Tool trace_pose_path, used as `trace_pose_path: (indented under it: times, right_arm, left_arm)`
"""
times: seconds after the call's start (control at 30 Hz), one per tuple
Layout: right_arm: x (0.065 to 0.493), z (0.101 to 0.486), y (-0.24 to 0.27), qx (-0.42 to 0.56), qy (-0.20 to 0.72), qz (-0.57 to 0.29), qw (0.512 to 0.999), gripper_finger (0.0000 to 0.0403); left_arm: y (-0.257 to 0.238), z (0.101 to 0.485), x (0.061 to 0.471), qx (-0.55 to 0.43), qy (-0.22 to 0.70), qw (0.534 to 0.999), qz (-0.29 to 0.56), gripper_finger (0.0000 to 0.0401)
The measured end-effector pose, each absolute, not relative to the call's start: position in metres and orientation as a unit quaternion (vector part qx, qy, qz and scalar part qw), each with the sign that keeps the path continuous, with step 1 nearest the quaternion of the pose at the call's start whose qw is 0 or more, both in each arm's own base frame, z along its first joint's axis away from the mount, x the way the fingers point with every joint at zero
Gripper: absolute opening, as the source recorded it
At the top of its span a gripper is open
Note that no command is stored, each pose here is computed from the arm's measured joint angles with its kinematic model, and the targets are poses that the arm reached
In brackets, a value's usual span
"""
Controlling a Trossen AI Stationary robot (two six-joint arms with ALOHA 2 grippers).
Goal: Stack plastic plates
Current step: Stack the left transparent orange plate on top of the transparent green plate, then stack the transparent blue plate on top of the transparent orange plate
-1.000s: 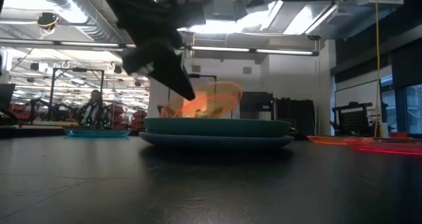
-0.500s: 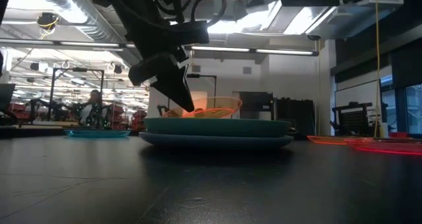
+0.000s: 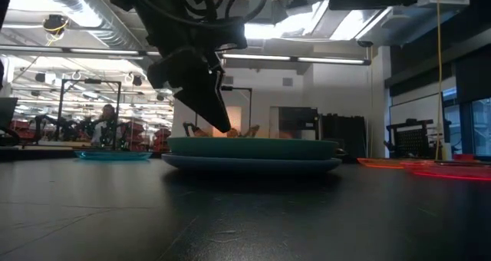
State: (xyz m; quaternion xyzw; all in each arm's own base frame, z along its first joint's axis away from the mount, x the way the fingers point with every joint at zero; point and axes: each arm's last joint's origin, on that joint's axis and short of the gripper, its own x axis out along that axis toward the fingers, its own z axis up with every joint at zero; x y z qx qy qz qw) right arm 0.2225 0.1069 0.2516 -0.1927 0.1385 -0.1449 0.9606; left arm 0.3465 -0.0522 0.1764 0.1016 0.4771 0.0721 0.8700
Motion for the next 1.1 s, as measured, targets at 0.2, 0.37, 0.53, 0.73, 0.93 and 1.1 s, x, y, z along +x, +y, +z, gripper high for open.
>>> trace_pose_path:
  times: [0.2, 0.37, 0.53, 0.73, 0.93, 1.1]
  right_arm:
    - [0.221, 0.248, 0.107, -0.17, 0.15, -0.138, 0.964, 0.0172]
    - [0.221, 0.246, 0.107, -0.173, 0.155, -0.138, 0.963, 0.0172]
    - [0.221, 0.246, 0.106, -0.179, 0.16, -0.141, 0.96, 0.0172]
    - [0.221, 0.245, 0.106, -0.189, 0.163, -0.141, 0.958, 0.0172]
    - [0.221, 0.245, 0.106, -0.188, 0.163, -0.141, 0.958, 0.0172]
    - [0.221, 0.245, 0.106, -0.18, 0.161, -0.142, 0.96, 0.0172]
  left_arm:
    - [-0.052, 0.199, 0.335, 0.086, 0.482, 0.87, 0.052, 0.0117]
    - [-0.045, 0.235, 0.305, 0.092, 0.481, 0.864, 0.115, 0.0125]
    - [-0.022, 0.249, 0.273, 0.085, 0.515, 0.825, 0.217, 0.0126]
    - [0.019, 0.214, 0.235, 0.012, 0.574, 0.767, 0.288, 0.0126]
    - [0.06, 0.176, 0.208, -0.04, 0.619, 0.707, 0.339, 0.0126]
    - [0.082, 0.166, 0.198, -0.048, 0.622, 0.697, 0.354, 0.0126]
